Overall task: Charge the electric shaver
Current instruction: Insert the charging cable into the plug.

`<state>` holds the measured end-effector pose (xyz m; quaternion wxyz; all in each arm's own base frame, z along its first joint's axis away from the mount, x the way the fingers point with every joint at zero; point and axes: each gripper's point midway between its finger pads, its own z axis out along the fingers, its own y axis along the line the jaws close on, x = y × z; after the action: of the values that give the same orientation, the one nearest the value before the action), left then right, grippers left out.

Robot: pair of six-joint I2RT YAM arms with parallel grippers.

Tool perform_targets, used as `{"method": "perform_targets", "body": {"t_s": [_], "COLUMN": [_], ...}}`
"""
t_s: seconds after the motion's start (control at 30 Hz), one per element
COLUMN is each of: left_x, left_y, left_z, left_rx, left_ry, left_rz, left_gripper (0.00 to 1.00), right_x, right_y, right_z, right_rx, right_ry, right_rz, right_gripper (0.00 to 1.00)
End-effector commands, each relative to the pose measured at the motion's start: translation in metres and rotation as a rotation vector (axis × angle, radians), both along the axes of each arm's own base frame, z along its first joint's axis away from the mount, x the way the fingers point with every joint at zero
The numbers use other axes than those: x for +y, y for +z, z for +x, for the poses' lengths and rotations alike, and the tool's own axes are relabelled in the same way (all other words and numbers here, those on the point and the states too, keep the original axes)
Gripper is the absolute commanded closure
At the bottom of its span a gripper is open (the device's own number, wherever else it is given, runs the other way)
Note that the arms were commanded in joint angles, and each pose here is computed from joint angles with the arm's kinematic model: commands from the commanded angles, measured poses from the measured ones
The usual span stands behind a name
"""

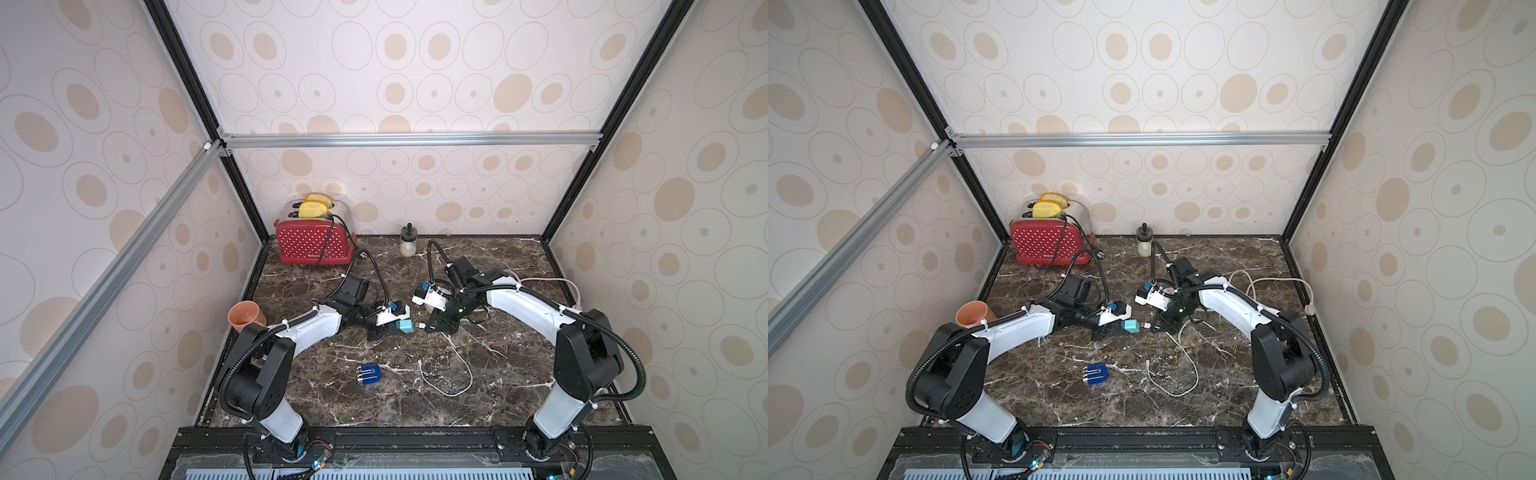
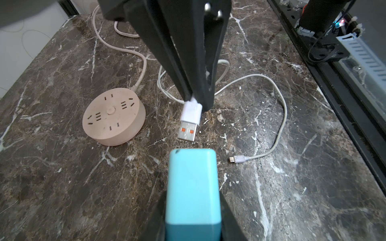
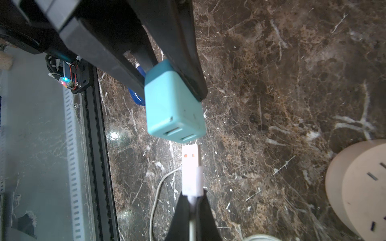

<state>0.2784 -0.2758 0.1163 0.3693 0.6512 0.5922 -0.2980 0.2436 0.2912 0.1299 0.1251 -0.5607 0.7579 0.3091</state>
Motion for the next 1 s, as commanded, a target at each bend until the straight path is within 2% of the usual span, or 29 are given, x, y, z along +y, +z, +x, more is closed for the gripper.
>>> {"method": "perform_targets", "body": {"t_s": [0.0, 0.23, 0.47, 0.97], "left_x": [-0.003, -0.003, -0.004, 0.001], "left_y": [0.02, 0.026, 0.032, 0.016], "left_z": [-0.002, -0.003, -0.005, -0.009], "left_rx": [-0.057, -0.067, -0.069, -0.058], "left_ry": [-0.04, -0.042, -0.044, -0.059], "left_rz": [-0.033, -0.044, -0.056, -0.005], "left_gripper": [1.0, 1.0, 1.0, 1.0], "right_x": [0.005, 0.004, 0.007, 0.005], "right_y": [0.002, -0.007, -0.001, 0.001], "right_z": [-0.007, -0.005, -0.003, -0.006], "right_rx": [0.021, 0.016, -0.001, -0.017], "right_ry": [0.039, 0.031, 0.027, 0.042], "right_rz": [0.007, -0.028, -0.008, 0.003], "right_gripper": [1.0, 1.0, 1.0, 1.0]}}
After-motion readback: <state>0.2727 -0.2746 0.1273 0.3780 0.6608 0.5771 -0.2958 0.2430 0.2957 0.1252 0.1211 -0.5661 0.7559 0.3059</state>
